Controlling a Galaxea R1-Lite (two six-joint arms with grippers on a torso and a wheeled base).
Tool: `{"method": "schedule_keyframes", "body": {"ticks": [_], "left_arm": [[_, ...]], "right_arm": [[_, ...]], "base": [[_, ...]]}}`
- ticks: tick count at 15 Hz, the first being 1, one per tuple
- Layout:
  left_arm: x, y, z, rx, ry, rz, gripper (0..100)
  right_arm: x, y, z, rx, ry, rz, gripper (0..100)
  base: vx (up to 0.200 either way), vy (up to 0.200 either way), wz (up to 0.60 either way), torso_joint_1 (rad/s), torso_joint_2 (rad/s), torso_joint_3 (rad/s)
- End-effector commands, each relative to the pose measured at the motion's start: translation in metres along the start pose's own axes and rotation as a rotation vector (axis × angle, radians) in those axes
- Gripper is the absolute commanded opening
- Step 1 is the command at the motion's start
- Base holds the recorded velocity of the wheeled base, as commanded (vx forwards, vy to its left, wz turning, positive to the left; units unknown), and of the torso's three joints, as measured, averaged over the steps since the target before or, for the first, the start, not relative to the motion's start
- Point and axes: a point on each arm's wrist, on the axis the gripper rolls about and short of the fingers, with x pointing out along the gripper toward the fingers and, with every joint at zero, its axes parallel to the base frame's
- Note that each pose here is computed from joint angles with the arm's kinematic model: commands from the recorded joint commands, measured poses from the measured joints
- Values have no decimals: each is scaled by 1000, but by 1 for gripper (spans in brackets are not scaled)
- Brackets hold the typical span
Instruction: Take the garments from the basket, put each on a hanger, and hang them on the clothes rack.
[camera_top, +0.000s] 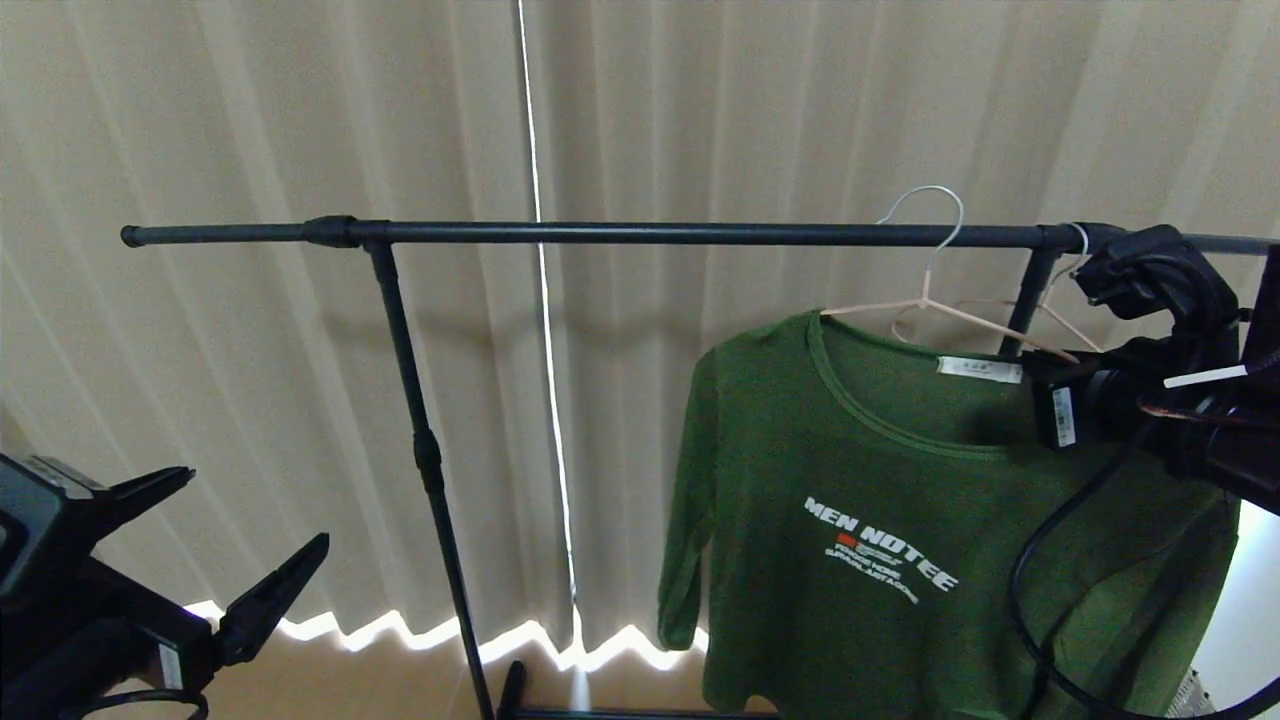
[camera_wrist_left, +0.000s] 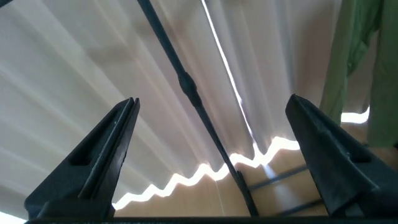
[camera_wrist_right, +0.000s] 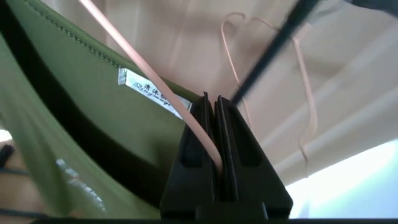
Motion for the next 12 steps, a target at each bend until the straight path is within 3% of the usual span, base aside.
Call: {"method": "schedule_keyframes", "body": {"ticks": [1, 4, 9, 12], "left_arm": [[1, -1, -1, 2, 4, -5, 100], [0, -4, -1, 1, -22, -81, 100], [0, -4, -2, 1, -18, -84, 100], [1, -5, -3, 2, -8, -88, 100]], "right_arm": [[13, 5, -5, 0, 33, 7, 0], [31, 13, 3, 21, 30, 15, 0], [61, 26, 15, 17, 25, 23, 0], [92, 39, 7, -5, 81, -41, 0]], "base": [[0, 0, 0, 0, 0, 0], [0, 0, 0, 0, 0, 0], [0, 0, 0, 0, 0, 0], [0, 0, 0, 0, 0, 0]]}}
